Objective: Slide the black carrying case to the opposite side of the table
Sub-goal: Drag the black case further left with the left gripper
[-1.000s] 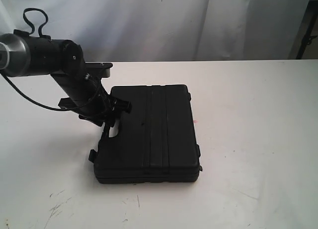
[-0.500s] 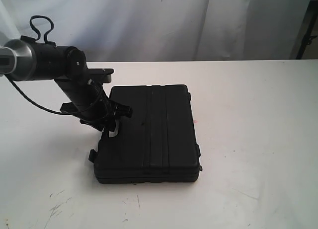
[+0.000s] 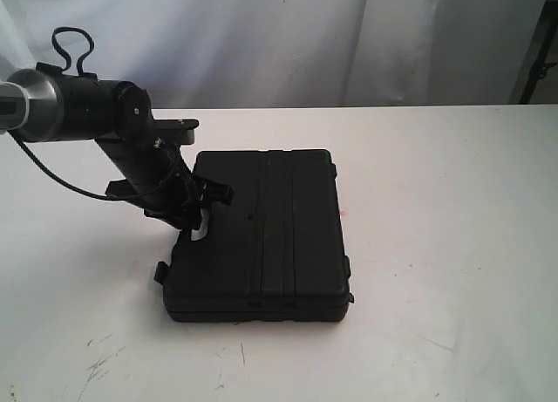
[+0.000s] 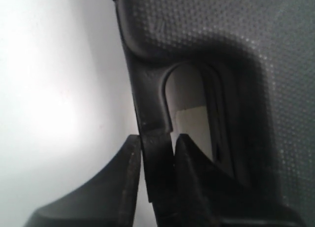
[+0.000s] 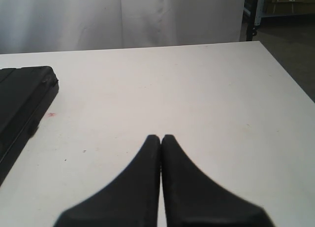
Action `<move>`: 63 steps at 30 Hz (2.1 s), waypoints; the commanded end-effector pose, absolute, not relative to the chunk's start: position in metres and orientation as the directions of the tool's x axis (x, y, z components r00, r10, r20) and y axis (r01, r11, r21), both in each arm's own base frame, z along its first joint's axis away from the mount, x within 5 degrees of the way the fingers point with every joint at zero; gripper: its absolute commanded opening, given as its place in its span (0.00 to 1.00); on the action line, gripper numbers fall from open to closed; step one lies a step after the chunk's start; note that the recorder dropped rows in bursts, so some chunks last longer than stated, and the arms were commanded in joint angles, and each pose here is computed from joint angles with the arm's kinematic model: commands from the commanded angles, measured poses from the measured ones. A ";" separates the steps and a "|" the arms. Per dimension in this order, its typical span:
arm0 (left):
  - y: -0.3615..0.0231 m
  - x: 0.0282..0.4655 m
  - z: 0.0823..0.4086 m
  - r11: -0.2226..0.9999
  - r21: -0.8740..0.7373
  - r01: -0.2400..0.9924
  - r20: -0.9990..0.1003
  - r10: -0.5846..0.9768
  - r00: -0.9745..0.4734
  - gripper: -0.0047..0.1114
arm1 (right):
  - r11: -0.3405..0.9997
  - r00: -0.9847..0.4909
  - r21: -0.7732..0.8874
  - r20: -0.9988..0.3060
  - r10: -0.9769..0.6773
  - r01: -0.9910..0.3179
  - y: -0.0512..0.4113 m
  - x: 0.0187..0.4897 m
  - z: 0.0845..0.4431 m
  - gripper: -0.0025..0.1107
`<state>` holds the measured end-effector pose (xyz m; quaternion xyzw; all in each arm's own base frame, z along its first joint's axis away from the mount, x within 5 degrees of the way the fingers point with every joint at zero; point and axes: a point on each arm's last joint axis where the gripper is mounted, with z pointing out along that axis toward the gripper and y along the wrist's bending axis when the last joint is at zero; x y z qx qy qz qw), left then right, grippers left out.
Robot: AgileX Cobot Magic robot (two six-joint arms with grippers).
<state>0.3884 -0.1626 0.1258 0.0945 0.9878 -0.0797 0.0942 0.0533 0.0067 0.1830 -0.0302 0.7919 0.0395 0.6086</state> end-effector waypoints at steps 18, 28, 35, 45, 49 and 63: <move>-0.120 0.391 0.134 0.987 -0.027 0.157 -0.107 0.154 -0.982 0.04 | 0.996 -0.255 0.021 -0.967 -0.002 -0.088 0.006 0.053 0.182 0.02; -0.090 0.389 0.128 0.994 0.001 0.109 -0.058 0.108 -0.992 0.04 | 0.996 -0.255 0.021 -0.967 -0.002 -0.088 0.006 0.053 0.182 0.02; -0.054 0.390 0.122 1.000 0.004 0.026 -0.033 0.026 -0.999 0.04 | 0.996 -0.255 0.021 -0.967 -0.002 -0.088 0.006 0.053 0.182 0.02; -0.039 0.390 0.122 0.996 0.061 0.059 -0.019 0.060 -0.998 0.04 | 0.996 -0.255 0.021 -0.967 -0.002 -0.088 0.006 0.053 0.182 0.02; -0.027 0.391 0.122 0.997 0.070 0.036 -0.015 0.037 -0.999 0.04 | 0.996 -0.255 0.021 -0.967 -0.002 -0.088 0.006 0.053 0.182 0.02; -0.006 0.394 0.123 0.988 0.134 0.081 -0.034 0.086 -0.996 0.04 | 0.996 -0.255 0.021 -0.967 -0.002 -0.088 0.006 0.053 0.182 0.02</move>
